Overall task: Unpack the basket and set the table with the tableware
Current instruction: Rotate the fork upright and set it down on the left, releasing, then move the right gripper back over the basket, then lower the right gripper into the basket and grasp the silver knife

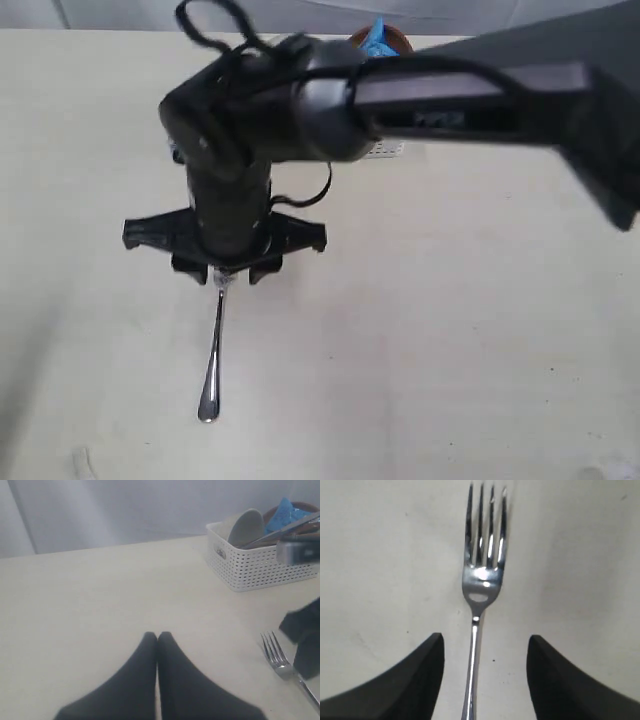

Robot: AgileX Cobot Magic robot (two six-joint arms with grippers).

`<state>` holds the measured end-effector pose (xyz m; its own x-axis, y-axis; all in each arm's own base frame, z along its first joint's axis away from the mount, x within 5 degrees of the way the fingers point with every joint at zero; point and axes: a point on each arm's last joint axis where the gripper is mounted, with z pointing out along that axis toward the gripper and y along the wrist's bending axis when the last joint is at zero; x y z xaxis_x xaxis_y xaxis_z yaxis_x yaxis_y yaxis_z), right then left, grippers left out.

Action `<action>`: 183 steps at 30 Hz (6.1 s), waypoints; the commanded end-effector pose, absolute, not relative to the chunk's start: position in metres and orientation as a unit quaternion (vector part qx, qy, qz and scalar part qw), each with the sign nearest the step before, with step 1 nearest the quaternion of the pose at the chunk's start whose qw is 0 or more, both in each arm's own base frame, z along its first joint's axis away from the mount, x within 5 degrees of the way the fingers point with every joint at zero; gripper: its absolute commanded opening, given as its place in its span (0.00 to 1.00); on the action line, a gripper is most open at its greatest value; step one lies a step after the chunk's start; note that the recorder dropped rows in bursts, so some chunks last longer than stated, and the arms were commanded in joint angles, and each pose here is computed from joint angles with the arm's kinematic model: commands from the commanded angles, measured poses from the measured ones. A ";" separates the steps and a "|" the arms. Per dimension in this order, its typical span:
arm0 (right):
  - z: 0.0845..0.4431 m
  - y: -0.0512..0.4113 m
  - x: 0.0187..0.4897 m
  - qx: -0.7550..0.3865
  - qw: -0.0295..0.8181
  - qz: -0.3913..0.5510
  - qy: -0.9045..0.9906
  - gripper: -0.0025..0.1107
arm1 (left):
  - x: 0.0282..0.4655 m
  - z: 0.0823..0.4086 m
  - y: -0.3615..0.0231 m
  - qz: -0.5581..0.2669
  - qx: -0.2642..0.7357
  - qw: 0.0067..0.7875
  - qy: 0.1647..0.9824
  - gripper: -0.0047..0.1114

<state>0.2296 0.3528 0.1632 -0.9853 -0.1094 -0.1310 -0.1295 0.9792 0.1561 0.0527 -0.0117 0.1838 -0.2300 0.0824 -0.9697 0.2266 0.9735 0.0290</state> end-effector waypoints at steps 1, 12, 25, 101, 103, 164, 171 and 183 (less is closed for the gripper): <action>0.218 0.316 0.260 -0.025 0.101 0.116 0.988 0.46 | 0.053 0.184 -0.012 -0.066 0.097 0.617 0.778 0.04; 0.295 0.233 0.322 -0.015 0.254 0.174 0.951 0.46 | 0.053 0.184 -0.012 -0.066 0.097 0.617 0.778 0.04; 0.254 0.157 0.384 0.086 0.227 0.156 0.958 0.46 | 0.053 0.184 -0.012 -0.066 0.097 0.617 0.778 0.04; 0.186 0.284 0.403 -0.524 0.268 -0.255 0.767 0.39 | 0.053 0.184 -0.012 -0.064 0.098 0.617 0.778 0.04; 0.186 0.284 0.403 -0.524 0.268 -0.259 0.766 0.30 | 0.053 0.184 -0.012 -0.061 0.100 0.617 0.778 0.04; 0.170 0.285 0.412 -0.498 0.287 -0.153 0.804 0.37 | 0.053 0.184 -0.012 -0.061 0.100 0.617 0.778 0.04; 0.166 0.285 0.413 -0.502 0.285 -0.159 0.801 0.36 | 0.053 0.184 -0.012 -0.061 0.100 0.617 0.778 0.04; 0.169 0.285 0.410 -0.508 0.277 -0.175 0.797 0.02 | 0.053 0.184 -0.012 -0.061 0.100 0.617 0.778 0.04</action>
<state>0.4135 0.2846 0.1704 -0.3060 -0.9117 -0.2743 -0.7084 0.4105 -0.5742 0.0527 -0.0116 0.1838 -0.2293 0.0856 -0.9696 0.2263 0.9735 0.0325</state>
